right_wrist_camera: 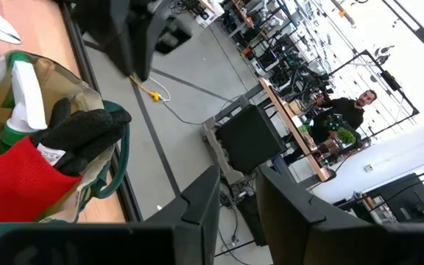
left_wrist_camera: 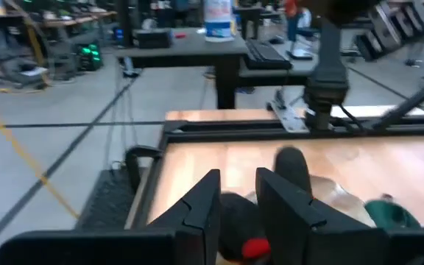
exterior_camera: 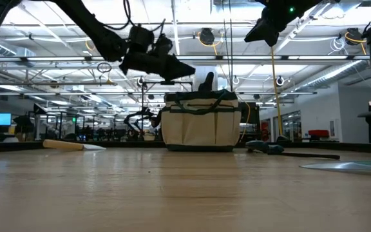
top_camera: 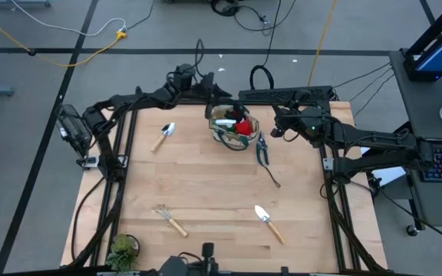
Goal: Pick & Place Garden tools in Gardening bag
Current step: Put the top brown trowel into the green gardening bag
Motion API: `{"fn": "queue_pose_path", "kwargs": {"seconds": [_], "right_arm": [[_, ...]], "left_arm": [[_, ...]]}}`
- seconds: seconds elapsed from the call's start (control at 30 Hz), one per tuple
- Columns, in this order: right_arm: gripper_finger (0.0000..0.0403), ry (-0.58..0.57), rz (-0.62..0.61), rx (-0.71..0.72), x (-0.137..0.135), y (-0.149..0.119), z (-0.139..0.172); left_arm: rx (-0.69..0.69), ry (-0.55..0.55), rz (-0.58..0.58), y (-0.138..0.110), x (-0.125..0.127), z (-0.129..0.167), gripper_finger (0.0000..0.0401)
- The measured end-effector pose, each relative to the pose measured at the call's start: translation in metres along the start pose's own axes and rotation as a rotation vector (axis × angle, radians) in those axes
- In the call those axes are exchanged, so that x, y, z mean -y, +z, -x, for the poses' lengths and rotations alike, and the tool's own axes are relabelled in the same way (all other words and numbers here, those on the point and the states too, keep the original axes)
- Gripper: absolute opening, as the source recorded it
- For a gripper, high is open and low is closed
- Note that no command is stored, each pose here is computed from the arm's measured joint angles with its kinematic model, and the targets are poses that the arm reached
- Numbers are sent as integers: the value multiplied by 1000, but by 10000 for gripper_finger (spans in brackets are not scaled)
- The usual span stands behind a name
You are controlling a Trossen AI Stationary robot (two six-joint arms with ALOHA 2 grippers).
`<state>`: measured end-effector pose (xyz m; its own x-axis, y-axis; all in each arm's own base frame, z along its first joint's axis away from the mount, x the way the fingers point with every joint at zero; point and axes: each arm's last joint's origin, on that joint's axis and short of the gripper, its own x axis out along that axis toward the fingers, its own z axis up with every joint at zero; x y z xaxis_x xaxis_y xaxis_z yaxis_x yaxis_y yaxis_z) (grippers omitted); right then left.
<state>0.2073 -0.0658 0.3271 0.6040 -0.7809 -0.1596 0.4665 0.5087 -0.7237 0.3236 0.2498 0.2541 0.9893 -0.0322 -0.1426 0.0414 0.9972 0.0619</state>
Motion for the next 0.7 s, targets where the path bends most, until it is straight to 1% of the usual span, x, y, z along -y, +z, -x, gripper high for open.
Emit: {"fn": "queue_pose_path", "kwargs": {"seconds": [0.1, 0.17, 0.27, 0.37, 0.57, 0.7], "right_arm": [[79, 0, 0, 0, 0, 0, 0], [79, 0, 0, 0, 0, 0, 0], [79, 0, 1, 0, 0, 0, 0], [79, 0, 1, 0, 0, 0, 0], [79, 0, 3, 0, 0, 0, 0], [79, 0, 4, 0, 0, 0, 0]], "left_arm": [[-20, 70, 16, 13, 2, 9, 92], [-63, 130, 40, 19, 5, 16, 92], [-152, 237, 57, 28, 12, 28, 92], [-267, 343, 101, 32, 22, 39, 92], [-476, 536, 251, 36, 43, 59, 92], [-584, 638, 341, 36, 56, 69, 92]]}}
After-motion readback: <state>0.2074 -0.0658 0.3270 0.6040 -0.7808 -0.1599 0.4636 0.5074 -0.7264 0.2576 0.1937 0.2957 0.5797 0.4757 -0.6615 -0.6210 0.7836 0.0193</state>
